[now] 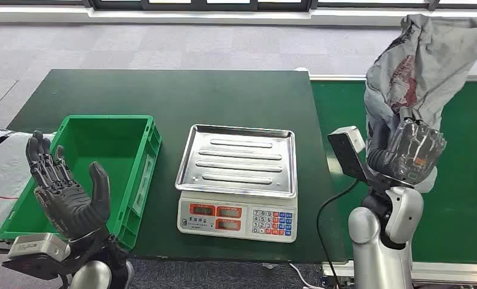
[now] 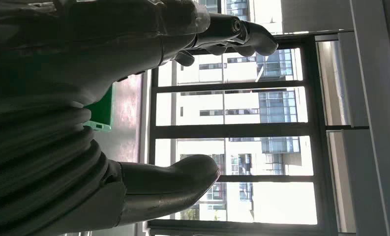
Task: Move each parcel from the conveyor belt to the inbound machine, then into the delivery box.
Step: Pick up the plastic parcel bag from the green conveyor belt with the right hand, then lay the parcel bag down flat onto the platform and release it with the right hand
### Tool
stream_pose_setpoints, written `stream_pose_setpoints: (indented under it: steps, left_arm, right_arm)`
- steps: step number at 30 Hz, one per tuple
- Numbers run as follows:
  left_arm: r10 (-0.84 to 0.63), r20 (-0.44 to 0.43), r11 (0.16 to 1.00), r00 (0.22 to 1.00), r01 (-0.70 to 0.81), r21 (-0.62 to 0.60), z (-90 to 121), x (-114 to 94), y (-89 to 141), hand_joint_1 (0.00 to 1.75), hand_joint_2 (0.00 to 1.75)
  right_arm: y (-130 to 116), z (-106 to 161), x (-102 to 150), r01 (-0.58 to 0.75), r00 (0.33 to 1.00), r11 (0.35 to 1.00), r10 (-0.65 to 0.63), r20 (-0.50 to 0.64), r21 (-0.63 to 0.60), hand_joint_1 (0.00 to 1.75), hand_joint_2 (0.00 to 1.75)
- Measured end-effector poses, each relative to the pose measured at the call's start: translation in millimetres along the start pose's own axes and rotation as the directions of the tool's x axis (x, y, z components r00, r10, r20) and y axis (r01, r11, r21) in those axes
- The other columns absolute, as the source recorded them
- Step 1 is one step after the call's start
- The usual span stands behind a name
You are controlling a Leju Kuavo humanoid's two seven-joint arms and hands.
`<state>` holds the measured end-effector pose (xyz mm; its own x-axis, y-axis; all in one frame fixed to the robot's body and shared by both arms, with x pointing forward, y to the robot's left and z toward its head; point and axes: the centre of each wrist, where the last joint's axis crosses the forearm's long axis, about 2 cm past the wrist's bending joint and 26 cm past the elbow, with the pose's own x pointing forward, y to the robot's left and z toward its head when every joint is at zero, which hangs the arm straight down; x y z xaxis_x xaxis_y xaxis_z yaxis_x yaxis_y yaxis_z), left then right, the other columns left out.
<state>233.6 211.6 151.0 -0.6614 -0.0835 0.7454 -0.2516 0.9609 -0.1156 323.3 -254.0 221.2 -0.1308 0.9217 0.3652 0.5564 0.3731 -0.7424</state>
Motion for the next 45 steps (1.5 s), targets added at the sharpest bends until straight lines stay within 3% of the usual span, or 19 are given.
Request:
stream_pose_setpoints:
  steps: [6,10,26,34,45]
  left_arm:
    - [-0.005,0.000,1.000,1.000,0.005,0.011,0,-1,0,0.00,1.75]
    - [-0.005,0.000,1.000,1.000,0.005,0.012,0,-2,0,0.00,1.75]
    - [-0.011,0.001,1.000,1.000,0.011,0.027,0,-2,0,0.00,1.75]
    - [-0.005,0.004,1.000,1.000,0.005,0.031,0,-2,0,0.00,1.75]
    - [-0.003,0.006,0.999,1.000,0.003,0.033,0,-2,0,0.00,1.75]
  right_arm:
    - [15,-15,49,0.070,0.988,0.996,-0.077,0.131,0.053,1.75,1.75]
    - [21,-16,64,0.083,0.980,0.993,-0.096,0.175,0.080,1.75,1.75]
    - [30,-14,77,0.090,0.973,0.988,-0.114,0.202,0.128,1.75,1.75]
    - [36,-9,85,0.149,0.936,0.961,-0.213,0.280,0.231,1.75,1.75]
    - [45,-4,95,0.139,0.922,0.950,-0.227,0.312,0.281,1.75,1.75]
